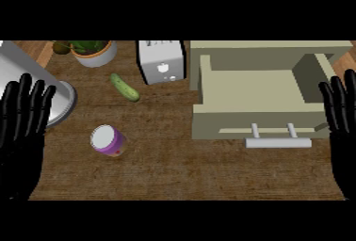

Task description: Pick up the can, place it into the drawer and close the drawer

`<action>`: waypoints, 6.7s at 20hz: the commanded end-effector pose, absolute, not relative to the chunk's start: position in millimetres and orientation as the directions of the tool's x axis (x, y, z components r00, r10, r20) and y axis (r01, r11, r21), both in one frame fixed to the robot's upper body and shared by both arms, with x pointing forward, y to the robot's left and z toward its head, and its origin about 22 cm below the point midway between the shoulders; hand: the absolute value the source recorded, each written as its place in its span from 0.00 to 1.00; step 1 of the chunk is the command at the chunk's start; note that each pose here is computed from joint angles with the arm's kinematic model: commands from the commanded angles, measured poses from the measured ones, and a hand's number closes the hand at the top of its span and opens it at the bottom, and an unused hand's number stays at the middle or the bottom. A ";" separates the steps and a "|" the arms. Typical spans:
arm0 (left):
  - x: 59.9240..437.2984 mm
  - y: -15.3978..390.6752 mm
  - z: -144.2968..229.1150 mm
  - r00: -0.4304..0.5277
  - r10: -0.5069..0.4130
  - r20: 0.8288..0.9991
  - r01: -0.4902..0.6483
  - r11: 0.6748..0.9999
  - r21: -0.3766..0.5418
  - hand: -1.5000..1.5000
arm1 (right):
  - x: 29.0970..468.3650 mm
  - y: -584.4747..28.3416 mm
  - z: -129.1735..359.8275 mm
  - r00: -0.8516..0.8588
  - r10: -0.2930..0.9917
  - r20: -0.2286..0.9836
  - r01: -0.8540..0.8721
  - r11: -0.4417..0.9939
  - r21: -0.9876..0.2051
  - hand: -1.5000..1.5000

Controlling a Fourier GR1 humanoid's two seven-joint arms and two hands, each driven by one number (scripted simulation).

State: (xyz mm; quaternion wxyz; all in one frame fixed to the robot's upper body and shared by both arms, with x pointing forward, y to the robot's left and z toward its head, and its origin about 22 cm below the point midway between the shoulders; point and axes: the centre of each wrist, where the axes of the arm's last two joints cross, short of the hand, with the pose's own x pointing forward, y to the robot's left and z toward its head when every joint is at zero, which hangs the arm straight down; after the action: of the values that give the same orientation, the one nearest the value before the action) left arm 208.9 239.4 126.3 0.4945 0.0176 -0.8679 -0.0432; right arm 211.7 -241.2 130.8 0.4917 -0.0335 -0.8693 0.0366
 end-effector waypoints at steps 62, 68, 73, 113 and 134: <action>227.2 245.3 -20.2 -0.012 -0.115 0.993 -0.306 0.946 0.106 0.00 | 160.5 -287.7 58.1 -0.199 0.131 0.971 0.098 0.989 -0.114 0.00; 222.8 264.2 -26.3 0.020 -0.120 0.993 -0.299 0.947 0.121 0.00 | 169.3 -311.7 64.3 -0.222 0.117 0.968 0.111 0.989 -0.094 0.00; 225.6 264.5 -57.2 0.001 -0.116 0.993 -0.302 0.947 0.111 0.00 | 168.8 -299.2 61.2 -0.206 0.122 0.971 0.119 0.988 -0.099 0.00; 271.5 269.3 -107.5 0.070 -0.049 0.996 -0.308 0.949 0.068 0.00 | 160.8 -288.1 82.3 -0.229 0.105 0.968 0.115 0.990 -0.080 0.00; 291.2 234.5 -100.3 -0.026 0.047 0.999 -0.195 0.980 -0.051 1.00 | 169.2 -304.9 94.4 -0.242 0.110 0.964 0.128 0.988 -0.081 0.00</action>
State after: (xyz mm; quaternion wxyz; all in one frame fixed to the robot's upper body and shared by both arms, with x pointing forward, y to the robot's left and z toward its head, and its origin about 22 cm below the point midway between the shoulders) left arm 294.4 238.9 -96.9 0.7005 0.0639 -0.7060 0.0820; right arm 153.6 -302.0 87.3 0.6152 -0.0715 -0.7851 -0.0085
